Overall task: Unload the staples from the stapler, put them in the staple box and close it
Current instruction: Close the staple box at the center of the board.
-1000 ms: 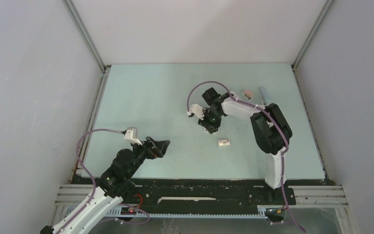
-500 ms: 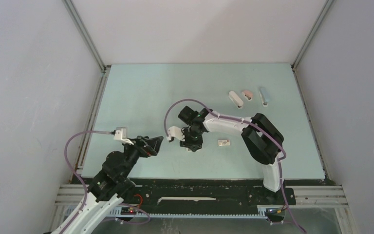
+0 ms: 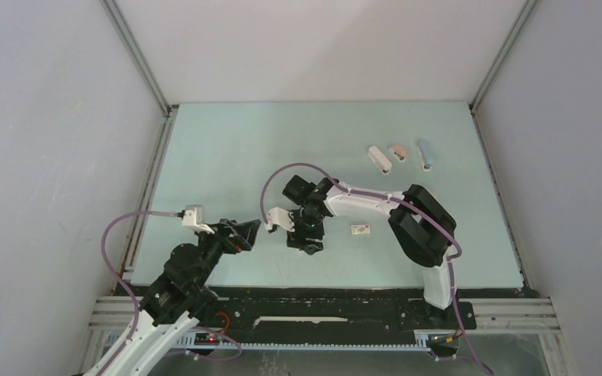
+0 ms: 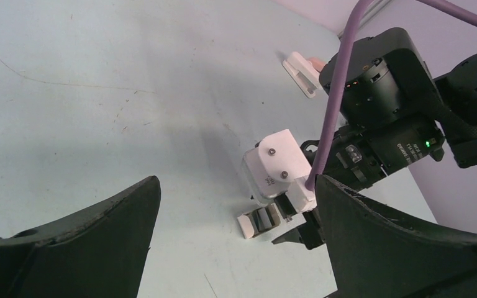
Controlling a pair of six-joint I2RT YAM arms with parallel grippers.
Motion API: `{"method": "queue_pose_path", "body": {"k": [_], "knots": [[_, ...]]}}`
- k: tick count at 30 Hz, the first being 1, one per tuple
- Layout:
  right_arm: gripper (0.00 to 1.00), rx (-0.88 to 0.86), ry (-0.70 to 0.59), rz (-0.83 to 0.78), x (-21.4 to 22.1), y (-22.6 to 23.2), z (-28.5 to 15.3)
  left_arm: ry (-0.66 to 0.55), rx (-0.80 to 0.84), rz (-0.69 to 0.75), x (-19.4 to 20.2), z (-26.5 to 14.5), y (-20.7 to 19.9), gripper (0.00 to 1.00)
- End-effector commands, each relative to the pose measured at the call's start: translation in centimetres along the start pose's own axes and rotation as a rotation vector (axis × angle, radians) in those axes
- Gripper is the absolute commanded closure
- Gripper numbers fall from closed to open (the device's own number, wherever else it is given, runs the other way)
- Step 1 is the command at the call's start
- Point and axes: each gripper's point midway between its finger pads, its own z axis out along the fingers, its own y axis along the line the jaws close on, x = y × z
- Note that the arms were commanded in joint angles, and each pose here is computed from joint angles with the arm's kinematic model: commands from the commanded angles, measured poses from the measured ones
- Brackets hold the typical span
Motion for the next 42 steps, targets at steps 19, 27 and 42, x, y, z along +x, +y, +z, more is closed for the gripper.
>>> {"method": "queue_pose_path", "body": {"k": [19,27,42], "knots": [[0.2,-0.061,-0.703,0.088,0.5,2.5,-21.3,0.161,0.472,0.322,3.0,4.3,-9.4,0.0],[0.0,-0.086,-0.777,0.156,3.0,2.7,-22.0,0.282,0.516,0.845,4.9,4.4,-9.7,0.0],[0.0,0.252,-0.723,0.237,6.1,-0.5,-22.0,0.474,0.473,0.97,7.3,4.6,-7.8,0.0]]}}
